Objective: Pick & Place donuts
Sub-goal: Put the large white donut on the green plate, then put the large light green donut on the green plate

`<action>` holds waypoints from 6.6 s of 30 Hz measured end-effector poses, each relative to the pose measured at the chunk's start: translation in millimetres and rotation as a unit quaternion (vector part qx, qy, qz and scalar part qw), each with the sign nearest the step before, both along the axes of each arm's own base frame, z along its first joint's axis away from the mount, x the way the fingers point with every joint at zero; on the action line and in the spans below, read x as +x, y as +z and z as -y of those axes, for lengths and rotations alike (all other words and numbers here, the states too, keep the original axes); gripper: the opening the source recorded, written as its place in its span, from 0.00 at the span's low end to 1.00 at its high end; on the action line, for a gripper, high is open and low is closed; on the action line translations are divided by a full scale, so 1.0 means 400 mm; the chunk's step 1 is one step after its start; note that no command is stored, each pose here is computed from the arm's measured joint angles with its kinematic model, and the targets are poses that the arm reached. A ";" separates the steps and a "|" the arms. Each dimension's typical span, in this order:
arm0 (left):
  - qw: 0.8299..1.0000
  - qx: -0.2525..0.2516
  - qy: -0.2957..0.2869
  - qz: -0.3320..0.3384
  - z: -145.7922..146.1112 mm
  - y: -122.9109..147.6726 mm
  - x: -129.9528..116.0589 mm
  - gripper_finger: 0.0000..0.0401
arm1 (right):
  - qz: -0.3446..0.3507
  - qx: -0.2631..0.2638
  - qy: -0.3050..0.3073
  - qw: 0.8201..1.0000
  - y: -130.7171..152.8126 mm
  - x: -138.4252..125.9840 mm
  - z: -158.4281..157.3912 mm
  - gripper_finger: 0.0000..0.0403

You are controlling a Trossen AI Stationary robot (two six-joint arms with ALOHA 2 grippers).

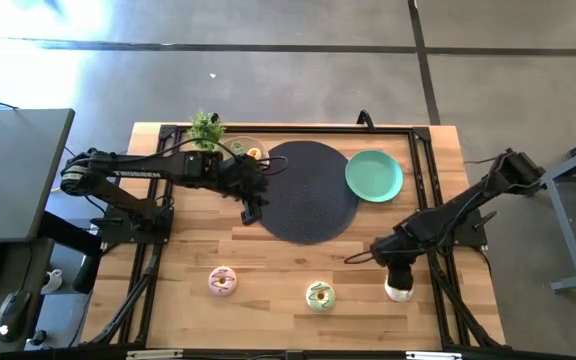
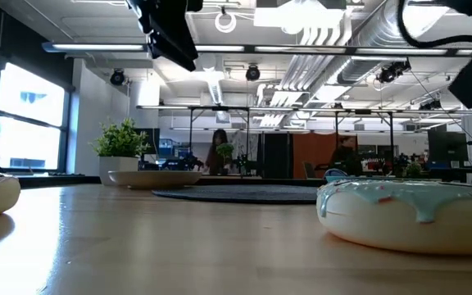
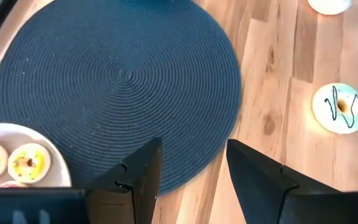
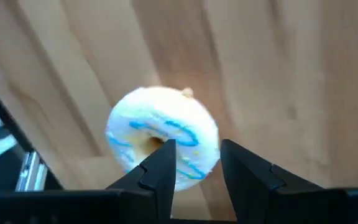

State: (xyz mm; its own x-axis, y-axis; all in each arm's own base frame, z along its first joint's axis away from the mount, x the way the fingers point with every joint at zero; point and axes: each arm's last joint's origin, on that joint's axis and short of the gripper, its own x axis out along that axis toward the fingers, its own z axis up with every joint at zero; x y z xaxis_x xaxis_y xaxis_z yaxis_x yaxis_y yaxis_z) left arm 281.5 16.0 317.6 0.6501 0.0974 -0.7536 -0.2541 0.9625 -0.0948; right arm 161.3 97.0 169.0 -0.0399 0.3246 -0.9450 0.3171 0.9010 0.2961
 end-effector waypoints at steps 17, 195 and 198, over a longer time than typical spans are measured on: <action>1.000 0.007 -0.001 0.009 -0.002 0.000 0.004 0.45 | -0.023 0.059 -0.006 0.998 -0.059 -0.033 -0.020 0.31; 0.999 0.033 -0.007 0.022 0.204 -0.008 -0.006 0.45 | 0.350 -0.014 0.030 0.936 0.033 0.319 0.053 0.02; 0.999 0.041 0.000 0.025 0.203 -0.007 -0.006 0.45 | 0.321 -0.140 -0.010 0.937 0.096 0.253 0.130 0.04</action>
